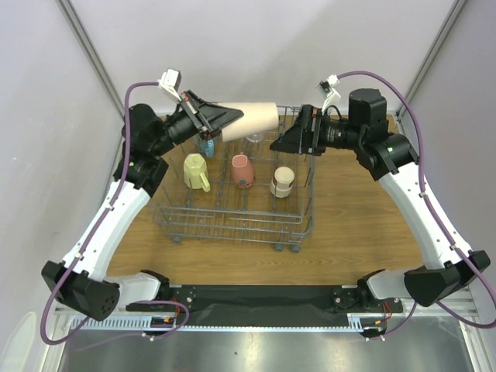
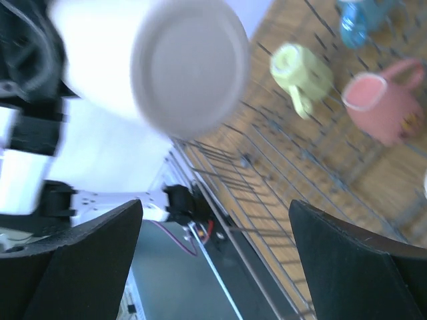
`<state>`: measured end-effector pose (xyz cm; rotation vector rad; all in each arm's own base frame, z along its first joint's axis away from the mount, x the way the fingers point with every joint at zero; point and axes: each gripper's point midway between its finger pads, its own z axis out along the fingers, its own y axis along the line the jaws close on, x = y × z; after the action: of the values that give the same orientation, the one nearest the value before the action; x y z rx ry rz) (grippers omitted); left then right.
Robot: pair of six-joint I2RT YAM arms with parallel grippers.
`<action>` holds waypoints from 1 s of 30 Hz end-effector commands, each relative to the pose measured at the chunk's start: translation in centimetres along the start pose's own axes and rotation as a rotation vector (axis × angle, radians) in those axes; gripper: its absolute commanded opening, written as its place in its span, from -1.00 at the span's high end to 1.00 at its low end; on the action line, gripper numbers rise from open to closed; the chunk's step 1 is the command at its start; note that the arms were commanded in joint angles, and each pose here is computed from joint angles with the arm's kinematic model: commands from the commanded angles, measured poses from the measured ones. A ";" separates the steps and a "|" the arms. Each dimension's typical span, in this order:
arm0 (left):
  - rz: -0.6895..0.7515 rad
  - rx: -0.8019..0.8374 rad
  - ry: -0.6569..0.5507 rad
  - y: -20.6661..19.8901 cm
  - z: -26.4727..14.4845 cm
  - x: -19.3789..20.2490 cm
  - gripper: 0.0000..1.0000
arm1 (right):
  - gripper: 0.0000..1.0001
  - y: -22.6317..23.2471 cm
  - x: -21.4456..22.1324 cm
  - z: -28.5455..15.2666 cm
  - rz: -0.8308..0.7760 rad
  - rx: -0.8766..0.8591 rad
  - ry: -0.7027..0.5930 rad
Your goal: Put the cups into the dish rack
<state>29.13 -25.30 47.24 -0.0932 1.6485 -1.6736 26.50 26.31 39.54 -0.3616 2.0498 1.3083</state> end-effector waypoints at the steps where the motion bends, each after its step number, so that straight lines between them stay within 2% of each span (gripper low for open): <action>1: 0.050 0.208 0.012 -6.0 0.2 -0.2 0.99 | -0.99 5.1 -3.5 -2.1 -0.060 -0.197 -0.139; 4: 0.032 0.218 0.018 -6.0 0.6 -0.3 1.00 | -0.99 6.0 -4.8 -3.0 -0.043 -0.261 -0.202; 10: -0.024 0.288 0.035 -6.7 1.0 -0.1 0.99 | -0.99 6.2 -6.4 -2.8 -0.021 -0.318 -0.240; 18: -0.115 0.328 0.041 -6.0 1.1 1.0 0.99 | -0.99 5.2 -7.8 -1.9 0.033 -0.300 -0.283; 30: -0.135 0.325 0.074 -5.3 1.9 1.6 0.99 | -0.74 5.3 -7.9 -0.5 0.066 -0.330 -0.267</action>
<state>27.63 -28.47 49.91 -0.0485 1.4994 -2.0174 29.58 27.17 47.50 -0.2167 1.6960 1.6364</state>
